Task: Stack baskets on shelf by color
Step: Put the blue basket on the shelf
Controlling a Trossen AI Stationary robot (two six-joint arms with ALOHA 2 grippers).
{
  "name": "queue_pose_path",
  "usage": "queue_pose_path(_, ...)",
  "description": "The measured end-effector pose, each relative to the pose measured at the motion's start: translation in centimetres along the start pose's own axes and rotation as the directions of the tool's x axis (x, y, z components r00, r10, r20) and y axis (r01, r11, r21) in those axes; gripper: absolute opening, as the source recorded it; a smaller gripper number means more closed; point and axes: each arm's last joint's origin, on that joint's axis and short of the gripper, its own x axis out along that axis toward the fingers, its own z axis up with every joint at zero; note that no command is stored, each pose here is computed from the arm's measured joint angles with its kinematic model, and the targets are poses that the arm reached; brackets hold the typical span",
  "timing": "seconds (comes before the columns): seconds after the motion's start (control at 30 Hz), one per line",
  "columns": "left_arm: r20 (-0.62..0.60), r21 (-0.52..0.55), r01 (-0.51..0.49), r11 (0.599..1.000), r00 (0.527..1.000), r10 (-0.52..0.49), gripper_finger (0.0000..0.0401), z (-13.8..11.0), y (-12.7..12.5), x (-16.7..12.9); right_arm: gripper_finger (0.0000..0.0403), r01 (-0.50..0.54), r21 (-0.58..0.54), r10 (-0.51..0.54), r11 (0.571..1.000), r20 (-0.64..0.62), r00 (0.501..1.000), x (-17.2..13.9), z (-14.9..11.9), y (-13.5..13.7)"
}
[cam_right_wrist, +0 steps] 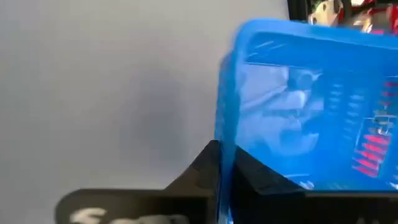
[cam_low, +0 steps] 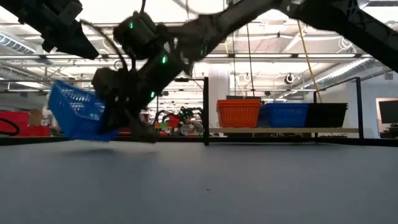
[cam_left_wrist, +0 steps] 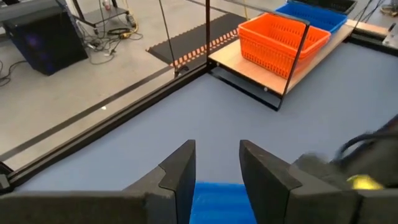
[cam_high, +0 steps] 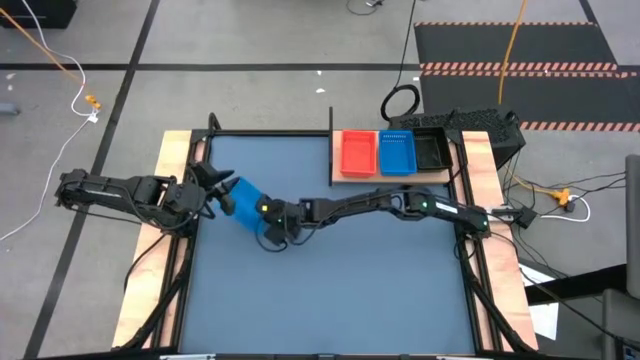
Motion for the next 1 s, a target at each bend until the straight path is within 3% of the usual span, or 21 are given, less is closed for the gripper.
queue_pose_path(0.1,-0.013,0.009,0.001,1.0,1.0,0.0,0.0127,-0.1,0.1,0.0,0.0005,-0.057,0.079,0.058,0.995,-0.011,0.998,-2.5,1.6,-0.6)
queue_pose_path(0.17,-0.023,0.006,-0.001,1.0,1.0,0.001,0.0127,-0.2,0.1,0.0,0.0002,-0.101,0.195,0.108,0.976,-0.029,0.994,-4.7,2.8,-1.0)
queue_pose_path(0.33,-0.045,-0.007,-0.011,1.0,0.999,0.011,0.0127,-0.5,0.2,0.0,0.0002,-0.204,0.442,0.26,0.873,-0.07,0.963,-12.0,4.7,-2.3)
queue_pose_path(0.4,-0.044,-0.022,-0.011,1.0,0.999,0.01,0.0127,-0.5,0.2,0.0,0.0001,-0.18,0.473,0.264,0.862,-0.116,0.958,-15.4,5.2,-3.1)
queue_pose_path(0.53,-0.037,-0.04,0.003,0.999,0.999,-0.004,0.0127,-0.4,0.1,0.0,0.0001,-0.015,0.474,0.156,0.88,-0.26,0.953,-22.4,5.1,-5.3)
queue_pose_path(0.67,-0.042,-0.053,0.014,0.998,0.999,-0.016,0.0127,-0.4,0.1,0.0,0.0001,0.123,0.515,0.09,0.849,-0.37,0.925,-28.4,3.0,-7.2)
queue_pose_path(0.8,-0.042,-0.058,0.015,0.998,0.999,-0.018,0.0127,-0.4,0.1,0.0,0.0001,0.233,0.544,0.1,0.806,-0.513,0.852,-33.0,-0.8,-7.8)
queue_pose_path(1.0,-0.043,-0.057,0.015,0.998,0.999,-0.017,0.0127,-0.4,0.1,0.0,0.0,0.315,0.617,0.215,0.721,-0.632,0.744,-35.7,-8.2,-5.0)
